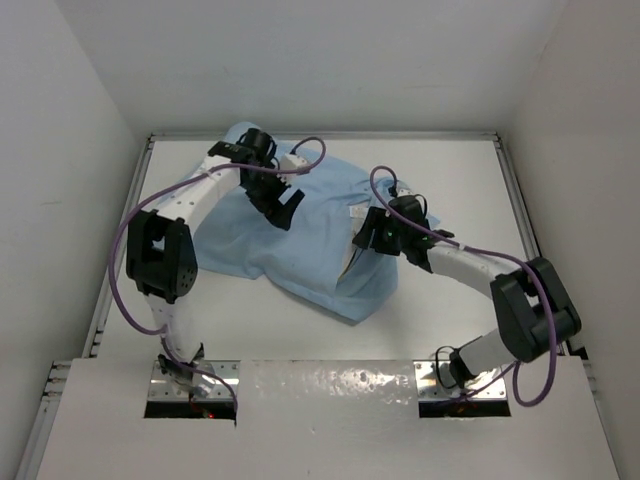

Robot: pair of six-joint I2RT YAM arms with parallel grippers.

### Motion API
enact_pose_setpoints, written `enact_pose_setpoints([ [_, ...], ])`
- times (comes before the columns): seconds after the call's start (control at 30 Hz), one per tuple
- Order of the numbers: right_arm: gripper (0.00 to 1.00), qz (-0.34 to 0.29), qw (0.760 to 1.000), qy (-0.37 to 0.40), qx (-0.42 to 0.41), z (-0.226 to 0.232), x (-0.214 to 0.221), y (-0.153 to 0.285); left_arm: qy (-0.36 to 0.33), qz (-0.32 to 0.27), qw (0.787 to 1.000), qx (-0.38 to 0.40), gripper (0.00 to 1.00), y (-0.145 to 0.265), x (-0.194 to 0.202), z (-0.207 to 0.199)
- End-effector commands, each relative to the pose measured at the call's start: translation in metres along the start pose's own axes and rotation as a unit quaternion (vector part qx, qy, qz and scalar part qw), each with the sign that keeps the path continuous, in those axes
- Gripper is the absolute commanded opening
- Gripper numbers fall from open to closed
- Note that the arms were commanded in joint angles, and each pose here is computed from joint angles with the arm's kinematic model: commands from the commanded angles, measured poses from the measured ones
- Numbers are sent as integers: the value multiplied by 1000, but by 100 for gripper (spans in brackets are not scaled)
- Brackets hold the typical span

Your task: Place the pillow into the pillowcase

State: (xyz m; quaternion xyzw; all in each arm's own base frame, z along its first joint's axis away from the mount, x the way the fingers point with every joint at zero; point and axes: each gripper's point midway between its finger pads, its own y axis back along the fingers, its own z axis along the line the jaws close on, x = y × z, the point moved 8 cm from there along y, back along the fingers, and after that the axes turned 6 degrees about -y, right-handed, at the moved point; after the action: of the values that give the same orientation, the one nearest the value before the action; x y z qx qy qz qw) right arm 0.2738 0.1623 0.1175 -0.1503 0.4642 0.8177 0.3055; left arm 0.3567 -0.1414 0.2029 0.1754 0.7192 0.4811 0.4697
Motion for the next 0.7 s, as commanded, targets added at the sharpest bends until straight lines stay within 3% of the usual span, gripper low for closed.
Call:
enact_pose_setpoints([
  [0.0,57,-95,993,-33,-67,29,-34,-13,-11,2,999,-46,92,9,12,10],
  [0.13,27,-94,993,-38,-59,27,-36,-39,-4,5,1000,1,93,-20,31,3],
  [0.17,3,-102,993,-42,-44,22,-36,-42,-1,10,1000,14,93,-28,36,2],
  [0.2,0,-105,993,-44,-33,17,-33,-42,5,12,999,33,92,-37,41,-1],
  [0.23,0,-99,994,-39,-18,5,-22,-41,4,5,999,37,90,-44,42,0],
  [0.3,0,-119,992,-9,-33,1,-20,-28,19,3,998,64,62,-65,48,1],
  [0.33,0,-121,992,9,-42,-4,-12,-17,35,8,997,74,43,-82,52,5],
  [0.37,0,-107,992,27,-67,-5,-6,-10,44,9,996,79,3,-89,51,8],
  [0.43,0,-78,985,89,-128,-8,9,5,71,1,995,69,0,-100,41,28],
  [0.47,0,-57,970,121,-203,1,11,21,71,-22,996,57,0,-97,27,40],
  [0.6,0,6,931,168,-324,10,27,54,92,-80,992,-14,0,-88,-1,75],
  [0.67,0,15,923,165,-348,17,26,67,85,-97,992,-10,0,-86,-9,75],
])
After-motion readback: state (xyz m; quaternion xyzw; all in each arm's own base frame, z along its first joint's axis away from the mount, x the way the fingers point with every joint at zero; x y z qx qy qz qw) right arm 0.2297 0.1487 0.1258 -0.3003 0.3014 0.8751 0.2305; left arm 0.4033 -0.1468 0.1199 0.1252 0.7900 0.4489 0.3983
